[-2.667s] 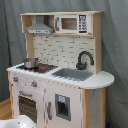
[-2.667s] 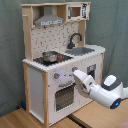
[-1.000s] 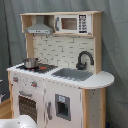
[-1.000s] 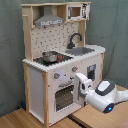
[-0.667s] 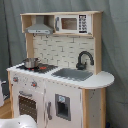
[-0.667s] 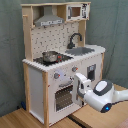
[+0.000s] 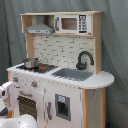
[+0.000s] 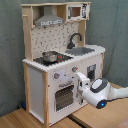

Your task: Play with the kitchen

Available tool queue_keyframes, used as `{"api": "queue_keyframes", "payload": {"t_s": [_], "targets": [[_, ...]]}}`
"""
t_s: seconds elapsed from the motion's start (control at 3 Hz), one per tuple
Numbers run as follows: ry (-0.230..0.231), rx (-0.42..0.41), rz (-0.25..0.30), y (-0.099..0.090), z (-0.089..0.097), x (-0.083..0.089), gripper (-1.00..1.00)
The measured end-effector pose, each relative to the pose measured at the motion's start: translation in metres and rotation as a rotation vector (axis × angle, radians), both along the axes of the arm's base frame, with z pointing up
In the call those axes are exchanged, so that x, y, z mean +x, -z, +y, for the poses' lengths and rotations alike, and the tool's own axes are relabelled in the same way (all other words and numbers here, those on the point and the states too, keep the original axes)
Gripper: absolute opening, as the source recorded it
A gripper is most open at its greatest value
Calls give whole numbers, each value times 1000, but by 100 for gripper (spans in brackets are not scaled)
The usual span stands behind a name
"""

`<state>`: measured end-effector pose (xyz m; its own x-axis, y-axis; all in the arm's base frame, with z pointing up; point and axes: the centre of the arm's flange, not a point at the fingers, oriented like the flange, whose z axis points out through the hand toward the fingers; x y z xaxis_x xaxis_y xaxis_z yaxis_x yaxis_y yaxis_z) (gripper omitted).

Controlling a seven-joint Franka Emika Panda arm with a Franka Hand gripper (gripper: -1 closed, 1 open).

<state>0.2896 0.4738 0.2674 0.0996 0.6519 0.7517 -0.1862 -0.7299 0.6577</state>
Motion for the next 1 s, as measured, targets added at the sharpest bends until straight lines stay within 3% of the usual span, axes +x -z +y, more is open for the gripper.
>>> {"api": "queue_keyframes", "payload": {"t_s": [0.33,0.67,1.0], "targets": [[52,-75,21,15,-43,20,100],[51,-113,46,23,-52,43,100],[-1,-117,67,26,-33,53,100]]}}
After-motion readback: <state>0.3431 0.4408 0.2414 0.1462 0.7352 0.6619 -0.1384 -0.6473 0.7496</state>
